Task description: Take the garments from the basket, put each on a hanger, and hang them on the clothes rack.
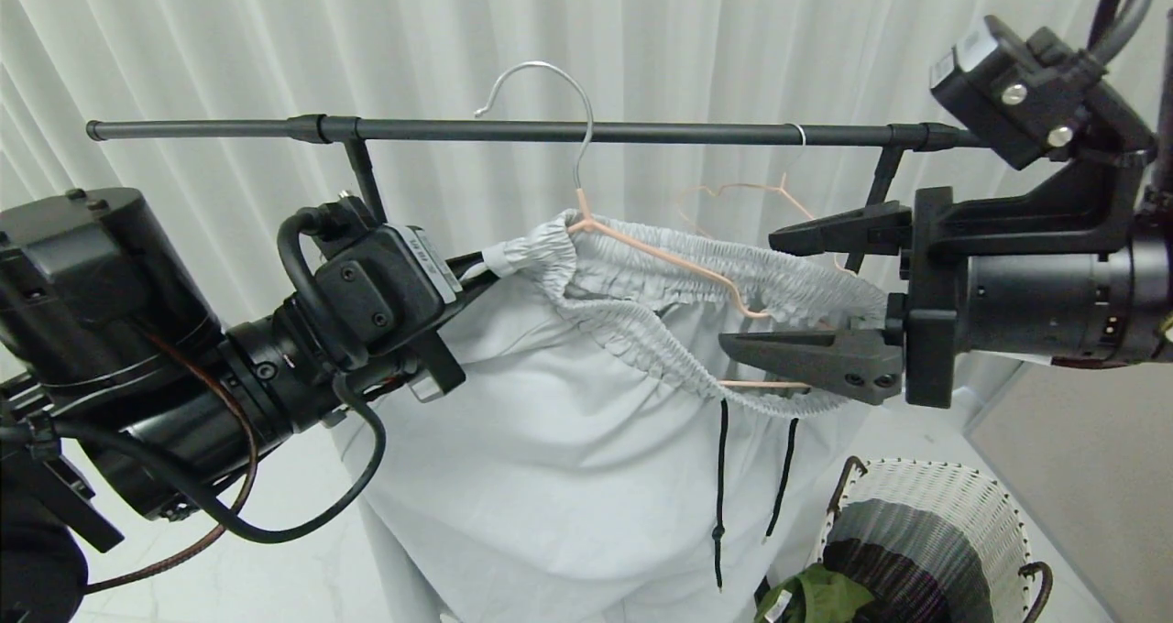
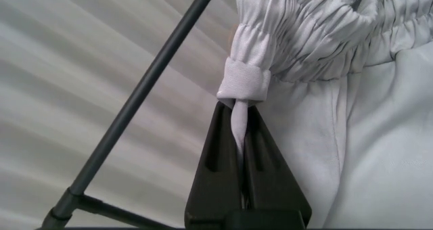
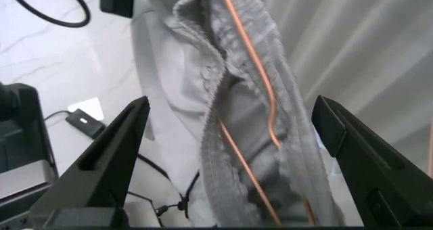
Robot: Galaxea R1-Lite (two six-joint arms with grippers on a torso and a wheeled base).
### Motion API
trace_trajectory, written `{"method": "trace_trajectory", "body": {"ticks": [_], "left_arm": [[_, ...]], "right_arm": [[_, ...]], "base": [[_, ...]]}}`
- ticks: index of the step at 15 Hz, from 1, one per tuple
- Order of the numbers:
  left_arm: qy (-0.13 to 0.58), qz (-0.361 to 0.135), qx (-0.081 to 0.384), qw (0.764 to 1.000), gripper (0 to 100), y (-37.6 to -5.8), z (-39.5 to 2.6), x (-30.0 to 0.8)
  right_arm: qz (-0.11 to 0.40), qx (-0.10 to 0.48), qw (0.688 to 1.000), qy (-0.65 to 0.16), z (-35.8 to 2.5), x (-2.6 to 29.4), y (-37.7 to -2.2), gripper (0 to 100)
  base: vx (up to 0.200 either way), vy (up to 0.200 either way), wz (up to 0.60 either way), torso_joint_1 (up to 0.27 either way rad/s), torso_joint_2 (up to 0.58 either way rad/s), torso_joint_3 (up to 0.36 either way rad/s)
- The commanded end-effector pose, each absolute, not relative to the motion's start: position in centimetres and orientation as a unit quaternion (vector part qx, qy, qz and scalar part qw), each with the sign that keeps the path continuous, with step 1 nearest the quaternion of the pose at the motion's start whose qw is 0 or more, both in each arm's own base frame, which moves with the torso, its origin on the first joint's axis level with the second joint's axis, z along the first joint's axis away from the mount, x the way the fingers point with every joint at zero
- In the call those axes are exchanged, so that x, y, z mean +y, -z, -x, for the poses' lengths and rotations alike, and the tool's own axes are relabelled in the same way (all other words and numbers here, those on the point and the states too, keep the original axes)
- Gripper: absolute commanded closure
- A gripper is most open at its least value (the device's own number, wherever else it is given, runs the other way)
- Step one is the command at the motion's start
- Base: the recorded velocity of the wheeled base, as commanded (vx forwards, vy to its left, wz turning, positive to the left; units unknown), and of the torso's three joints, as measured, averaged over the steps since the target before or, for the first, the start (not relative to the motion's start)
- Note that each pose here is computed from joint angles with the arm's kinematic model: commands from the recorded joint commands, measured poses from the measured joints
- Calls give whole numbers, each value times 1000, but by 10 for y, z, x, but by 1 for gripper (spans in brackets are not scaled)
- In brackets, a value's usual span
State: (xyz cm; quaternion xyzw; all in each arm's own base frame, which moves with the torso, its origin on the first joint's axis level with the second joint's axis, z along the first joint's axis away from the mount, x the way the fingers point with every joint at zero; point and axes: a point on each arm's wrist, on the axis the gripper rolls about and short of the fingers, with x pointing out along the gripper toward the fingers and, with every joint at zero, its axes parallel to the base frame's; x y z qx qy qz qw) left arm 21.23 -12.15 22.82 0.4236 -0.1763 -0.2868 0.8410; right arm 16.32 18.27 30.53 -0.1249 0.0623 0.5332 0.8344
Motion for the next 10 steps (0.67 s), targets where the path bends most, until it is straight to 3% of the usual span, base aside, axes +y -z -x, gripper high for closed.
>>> {"method": "trace_trajectory", "body": {"ticks": [1, 5, 7, 10], "left_arm": [[293, -424, -175, 839, 100, -226, -213, -124], [305, -424, -172, 835, 100, -222, -212, -130], [305, -433, -141, 836, 100, -206, -215, -126], [305, -432, -135, 838, 100, -204, -217, -124]], "right_arm": [[130, 80, 825, -544, -173, 202, -296, 0], [132, 80, 821, -550, -184, 220, -296, 0], [129, 68, 820, -553, -184, 223, -303, 0], [134, 78, 804, -575, -167, 226, -297, 0]], "base": [[0, 0, 0, 0, 0, 0], [0, 0, 0, 0, 0, 0], [0, 0, 0, 0, 0, 0], [0, 0, 0, 0, 0, 0]]}}
